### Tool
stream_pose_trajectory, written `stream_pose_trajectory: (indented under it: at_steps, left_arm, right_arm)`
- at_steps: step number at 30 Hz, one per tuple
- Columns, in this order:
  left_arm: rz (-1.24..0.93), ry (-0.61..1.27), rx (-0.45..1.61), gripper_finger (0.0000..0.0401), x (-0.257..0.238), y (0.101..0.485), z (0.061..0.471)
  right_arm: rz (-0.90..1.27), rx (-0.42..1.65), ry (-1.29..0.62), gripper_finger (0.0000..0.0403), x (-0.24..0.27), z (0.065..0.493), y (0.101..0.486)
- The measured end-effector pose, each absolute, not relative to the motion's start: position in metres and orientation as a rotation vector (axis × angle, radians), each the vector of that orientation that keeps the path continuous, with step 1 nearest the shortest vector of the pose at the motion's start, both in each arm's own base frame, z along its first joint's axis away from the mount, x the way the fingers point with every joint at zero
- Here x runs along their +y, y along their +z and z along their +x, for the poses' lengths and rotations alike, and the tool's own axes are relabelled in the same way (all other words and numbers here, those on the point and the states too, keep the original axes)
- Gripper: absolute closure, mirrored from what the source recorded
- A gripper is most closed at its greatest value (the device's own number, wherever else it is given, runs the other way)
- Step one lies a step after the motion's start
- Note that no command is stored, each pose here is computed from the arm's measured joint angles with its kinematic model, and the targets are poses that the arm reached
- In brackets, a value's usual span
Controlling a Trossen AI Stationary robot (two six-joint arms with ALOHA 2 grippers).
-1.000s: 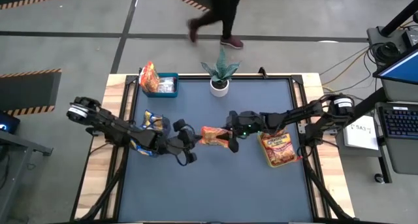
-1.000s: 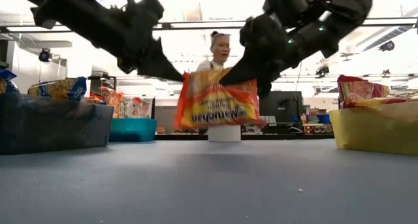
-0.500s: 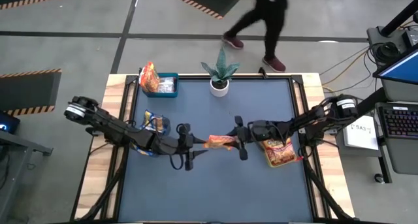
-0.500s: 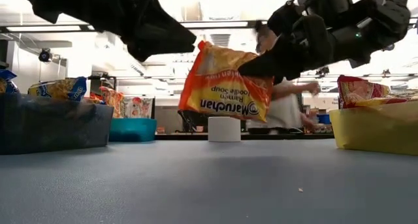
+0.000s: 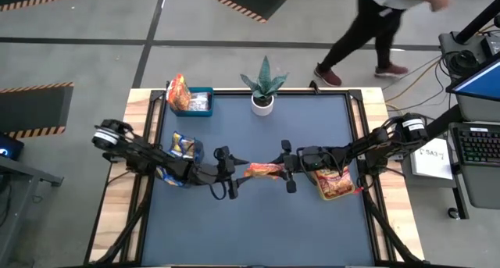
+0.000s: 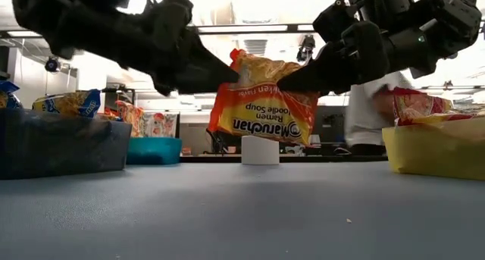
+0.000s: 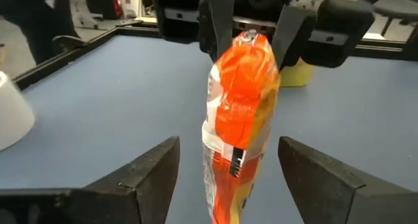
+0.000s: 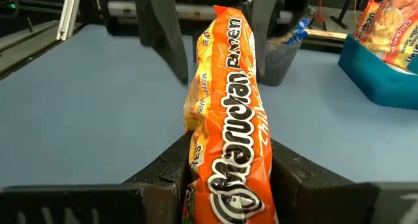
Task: Sort Maruchan noodles
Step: Put the orange noodle pack into the blue bin
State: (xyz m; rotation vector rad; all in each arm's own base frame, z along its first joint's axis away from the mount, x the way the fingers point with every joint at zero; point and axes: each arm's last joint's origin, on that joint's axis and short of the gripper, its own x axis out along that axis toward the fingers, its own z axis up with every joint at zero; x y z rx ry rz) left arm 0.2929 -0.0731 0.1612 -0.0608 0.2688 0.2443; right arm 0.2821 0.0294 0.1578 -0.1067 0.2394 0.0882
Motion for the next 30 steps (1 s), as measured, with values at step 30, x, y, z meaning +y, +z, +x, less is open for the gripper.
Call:
stream_pose_trajectory:
  at_steps: [30]
  left_arm:
    - [-0.047,0.222,0.209,0.0299,-0.079,0.136,0.321]
  right_arm:
    - [-0.019,0.255,0.081,0.0231,0.030,0.282,0.157]
